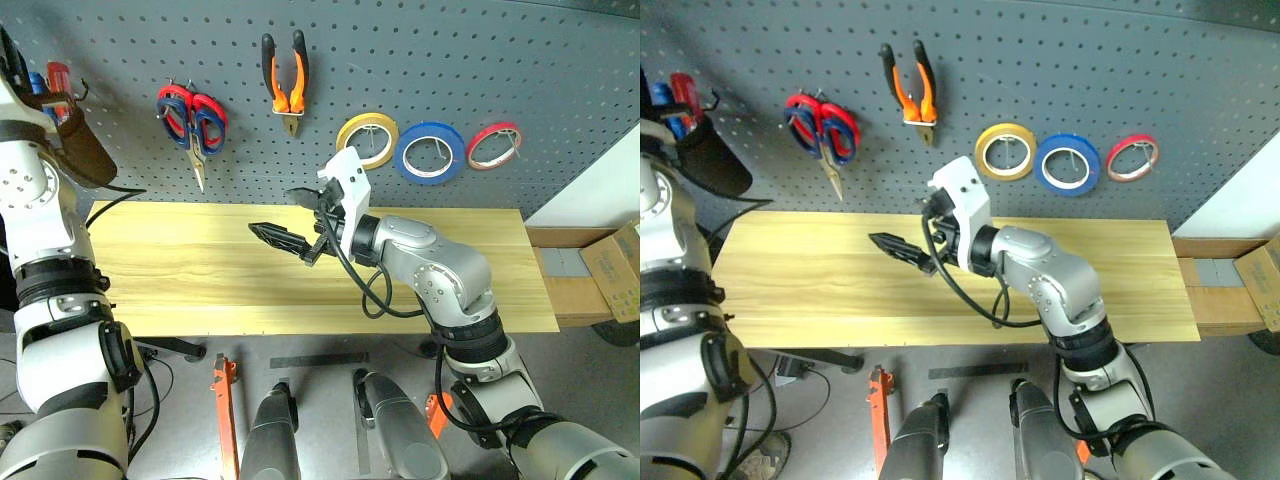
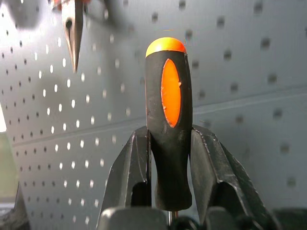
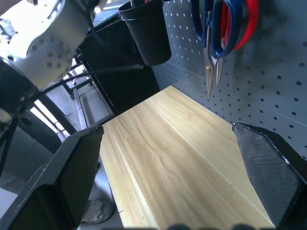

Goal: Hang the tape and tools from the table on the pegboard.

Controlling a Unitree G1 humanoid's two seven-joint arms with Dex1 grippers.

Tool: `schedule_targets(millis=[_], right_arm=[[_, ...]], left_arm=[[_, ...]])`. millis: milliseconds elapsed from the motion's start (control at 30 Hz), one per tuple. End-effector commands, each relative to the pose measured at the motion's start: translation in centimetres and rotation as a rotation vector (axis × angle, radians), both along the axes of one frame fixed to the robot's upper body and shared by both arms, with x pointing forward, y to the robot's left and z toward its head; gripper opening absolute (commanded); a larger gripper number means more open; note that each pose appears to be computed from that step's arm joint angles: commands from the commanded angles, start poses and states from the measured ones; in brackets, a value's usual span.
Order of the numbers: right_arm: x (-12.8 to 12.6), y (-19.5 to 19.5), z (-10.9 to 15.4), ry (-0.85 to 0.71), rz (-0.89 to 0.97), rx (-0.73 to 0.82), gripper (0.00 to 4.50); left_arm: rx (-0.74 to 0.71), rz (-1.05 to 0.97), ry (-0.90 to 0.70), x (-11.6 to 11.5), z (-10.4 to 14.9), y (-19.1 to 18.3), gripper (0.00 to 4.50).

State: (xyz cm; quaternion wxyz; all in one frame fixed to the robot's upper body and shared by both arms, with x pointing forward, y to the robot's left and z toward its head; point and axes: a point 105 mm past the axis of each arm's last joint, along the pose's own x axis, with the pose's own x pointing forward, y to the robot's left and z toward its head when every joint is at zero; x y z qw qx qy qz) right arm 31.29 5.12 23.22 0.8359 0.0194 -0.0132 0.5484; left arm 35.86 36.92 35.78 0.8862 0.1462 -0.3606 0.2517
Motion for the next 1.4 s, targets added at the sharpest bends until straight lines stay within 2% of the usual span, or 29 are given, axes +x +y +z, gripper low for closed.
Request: schedule_targets(millis=[33,300,367,533,600,700,800,900,967,1133,1233,1400], right_arm=[[-0.9,0.1,1.3,-0.063,0.023,0.031,4.50],[-1.5,0.1,3.5,-0.171,0.041,0.097,4.50],[-1.8,0.1,3.7,-0.191,0.052,0.105,4.50],[-1.9,-0.6,4.2,-0.231,0.066,0.127,4.50],[-1.8,-1.1,4.3,-0.245,0.068,0.135,4.50],[-1.5,-2.2,4.1,-0.263,0.059,0.132,4.50],[-1.2,-3.5,3.4,-0.273,0.038,0.108,4.50],[-1.0,-4.8,2.4,-0.261,0.017,0.082,4.50],[-1.0,-5.7,1.5,-0.247,0.002,0.060,4.50],[-1.1,-7.7,-1.3,-0.218,-0.059,-0.010,4.50],[-0.1,-9.2,-4.1,-0.186,-0.159,-0.052,4.50],[2.9,-13.1,-9.5,-0.161,-0.435,-0.123,4.50]], left_arm=[[0.001,0.030,-0.066,-1.4,1.5,0.7,1.71],[-0.021,0.041,-0.076,-2.0,1.2,1.2,4.47],[-0.023,0.041,-0.078,-2.1,1.2,1.2,4.47],[0.025,0.018,-0.138,-4.2,3.8,0.0,4.47],[0.074,-0.009,-0.162,-5.4,5.3,-1.4,4.47],[0.146,-0.115,-0.113,-5.7,5.8,-4.8,4.47],[0.186,-0.227,0.064,-4.9,2.7,-8.4,4.47],[0.152,-0.271,0.212,-4.8,-1.2,-10.4,4.47],[0.067,-0.356,0.302,-4.7,-3.9,-12.0,4.47],[0.073,-0.462,0.564,-6.0,-11.6,-16.6,4.47],[-0.076,-0.489,0.677,-6.6,-16.8,-16.7,4.47],[-0.149,-0.384,0.820,-8.0,-24.4,-14.8,4.47]])
